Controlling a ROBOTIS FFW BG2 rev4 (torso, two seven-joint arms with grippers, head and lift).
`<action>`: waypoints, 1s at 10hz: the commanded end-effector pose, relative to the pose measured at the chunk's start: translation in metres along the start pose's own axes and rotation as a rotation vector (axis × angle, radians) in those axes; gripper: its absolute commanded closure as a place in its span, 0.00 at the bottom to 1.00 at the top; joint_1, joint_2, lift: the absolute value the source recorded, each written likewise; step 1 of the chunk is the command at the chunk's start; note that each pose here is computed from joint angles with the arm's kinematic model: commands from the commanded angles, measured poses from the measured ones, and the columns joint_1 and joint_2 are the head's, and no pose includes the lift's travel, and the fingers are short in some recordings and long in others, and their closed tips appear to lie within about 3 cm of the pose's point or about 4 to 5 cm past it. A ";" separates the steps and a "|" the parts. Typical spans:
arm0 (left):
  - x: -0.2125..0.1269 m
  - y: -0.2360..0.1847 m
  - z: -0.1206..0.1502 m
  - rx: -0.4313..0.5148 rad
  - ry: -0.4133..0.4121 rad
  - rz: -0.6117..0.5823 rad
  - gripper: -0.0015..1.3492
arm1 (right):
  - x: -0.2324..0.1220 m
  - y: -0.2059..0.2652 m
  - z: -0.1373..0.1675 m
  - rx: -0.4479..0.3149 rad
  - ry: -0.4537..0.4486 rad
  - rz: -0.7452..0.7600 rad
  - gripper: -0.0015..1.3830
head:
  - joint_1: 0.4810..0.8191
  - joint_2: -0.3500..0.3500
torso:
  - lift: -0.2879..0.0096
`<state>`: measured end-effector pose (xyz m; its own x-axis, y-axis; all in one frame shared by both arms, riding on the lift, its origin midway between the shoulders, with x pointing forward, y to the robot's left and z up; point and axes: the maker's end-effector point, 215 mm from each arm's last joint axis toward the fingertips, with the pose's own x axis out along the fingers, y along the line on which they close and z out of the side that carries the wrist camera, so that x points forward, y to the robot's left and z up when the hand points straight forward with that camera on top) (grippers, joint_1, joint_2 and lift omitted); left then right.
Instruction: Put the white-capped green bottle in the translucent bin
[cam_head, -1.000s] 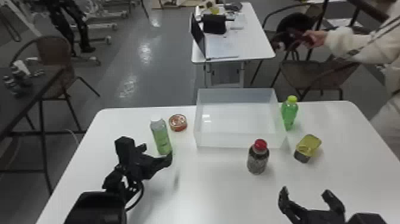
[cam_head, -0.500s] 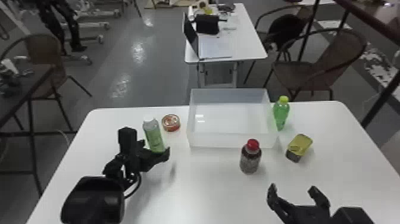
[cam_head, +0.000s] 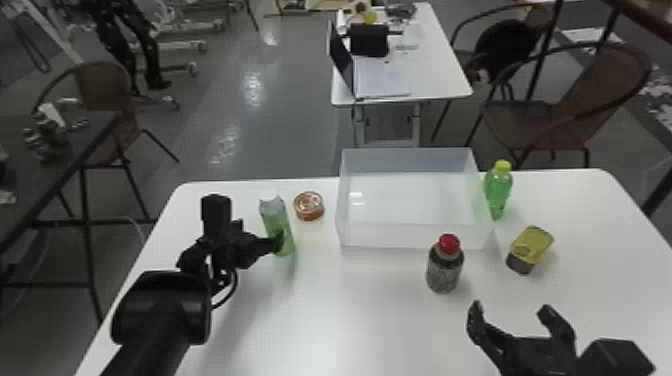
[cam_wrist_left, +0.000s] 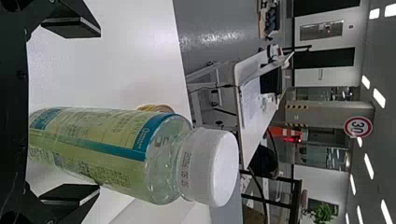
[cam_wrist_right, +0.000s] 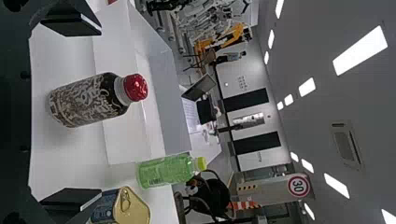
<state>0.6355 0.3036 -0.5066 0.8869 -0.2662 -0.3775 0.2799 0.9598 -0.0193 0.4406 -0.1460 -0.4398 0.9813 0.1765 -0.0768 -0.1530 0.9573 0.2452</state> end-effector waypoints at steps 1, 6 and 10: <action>-0.001 0.001 -0.003 -0.026 -0.004 -0.001 0.11 | 0.005 0.005 -0.001 0.007 -0.001 0.006 0.06 | 0.63 0.73 | 0.88; 0.014 -0.028 0.020 -0.157 -0.092 -0.029 0.10 | 0.014 0.010 -0.002 0.002 0.002 0.034 0.06 | 0.63 0.73 | 0.88; 0.017 -0.026 0.025 -0.110 -0.080 -0.042 0.72 | 0.019 0.014 -0.004 -0.010 0.008 0.054 0.06 | 0.63 0.69 | 0.88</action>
<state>0.6516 0.2693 -0.4930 0.9028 -0.3057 -0.3025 0.2668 0.9498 -0.1635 0.4560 -0.1297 -0.4411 0.9712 0.2279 -0.0695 -0.2052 0.9483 0.2421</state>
